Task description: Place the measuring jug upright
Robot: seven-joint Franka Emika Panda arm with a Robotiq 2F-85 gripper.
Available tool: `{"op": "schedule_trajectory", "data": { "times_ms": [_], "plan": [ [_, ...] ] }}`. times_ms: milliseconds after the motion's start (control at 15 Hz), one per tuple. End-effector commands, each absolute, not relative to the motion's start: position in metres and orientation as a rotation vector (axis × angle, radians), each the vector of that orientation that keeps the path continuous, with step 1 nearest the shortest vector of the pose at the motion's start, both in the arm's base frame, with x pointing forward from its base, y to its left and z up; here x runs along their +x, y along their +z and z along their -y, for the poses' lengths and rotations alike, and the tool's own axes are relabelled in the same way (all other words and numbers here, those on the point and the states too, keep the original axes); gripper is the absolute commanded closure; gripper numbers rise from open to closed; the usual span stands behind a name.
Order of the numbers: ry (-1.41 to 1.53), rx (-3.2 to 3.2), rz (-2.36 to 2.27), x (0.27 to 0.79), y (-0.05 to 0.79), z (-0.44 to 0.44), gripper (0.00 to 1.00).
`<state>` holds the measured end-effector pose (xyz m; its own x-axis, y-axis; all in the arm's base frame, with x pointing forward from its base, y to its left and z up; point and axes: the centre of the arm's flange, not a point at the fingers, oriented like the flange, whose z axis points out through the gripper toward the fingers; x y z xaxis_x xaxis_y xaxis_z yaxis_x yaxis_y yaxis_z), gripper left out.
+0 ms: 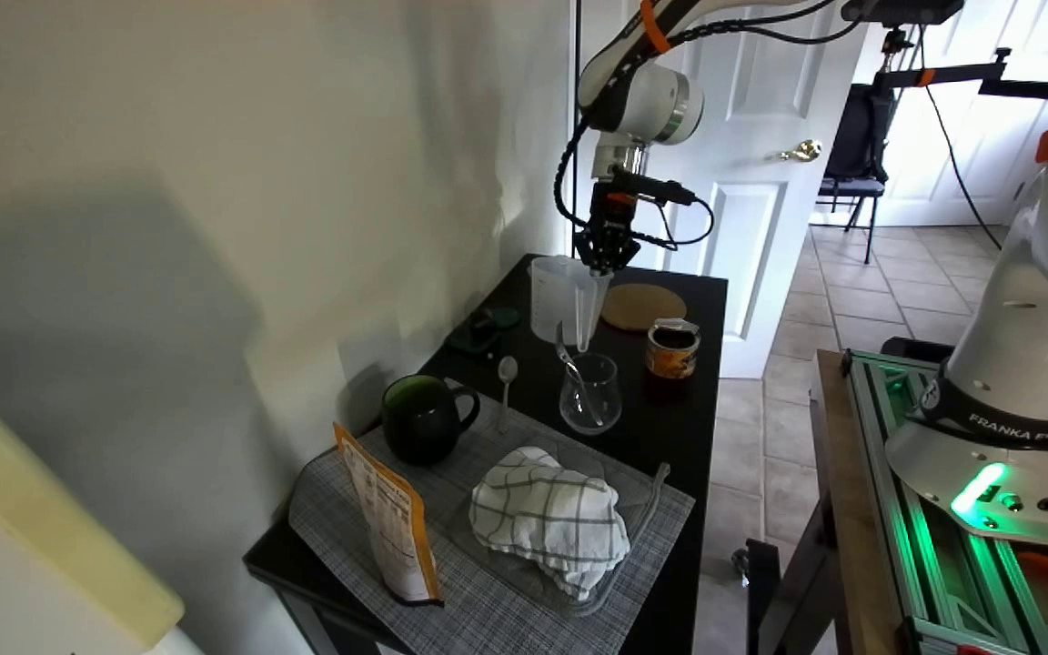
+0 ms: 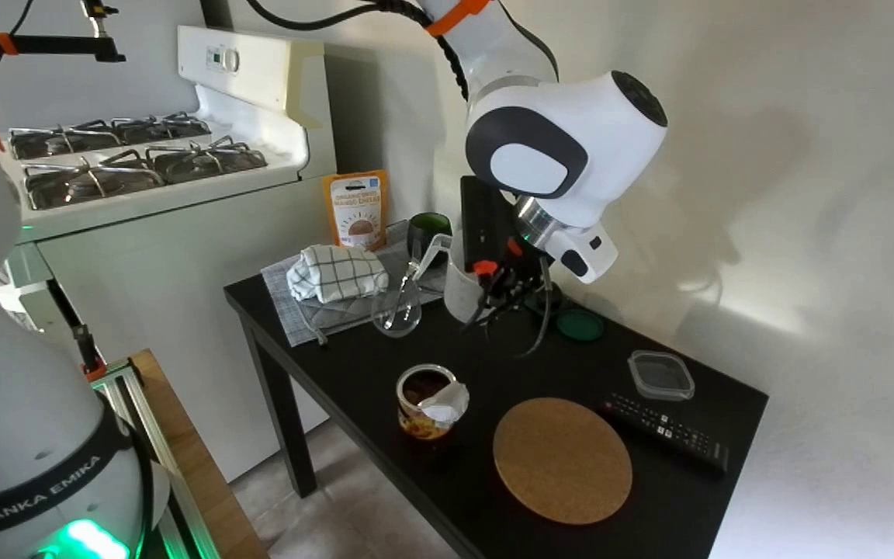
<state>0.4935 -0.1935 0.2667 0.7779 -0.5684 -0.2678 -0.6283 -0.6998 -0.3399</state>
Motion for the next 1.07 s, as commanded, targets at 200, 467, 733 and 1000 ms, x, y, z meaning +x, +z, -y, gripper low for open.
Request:
{"op": "schedule_trajectory", "data": {
  "times_ms": [200,467,733,1000],
  "plan": [
    [0.254,-2.521,-1.182,0.498,0.266,0.221,0.99],
    [0.250,-2.594,-1.369,0.512,0.263,0.207,0.99],
    [0.226,-2.661,-1.511,0.528,0.248,0.197,0.99],
    [0.271,-2.661,-1.443,0.533,0.235,0.197,0.99]
  ]
}}
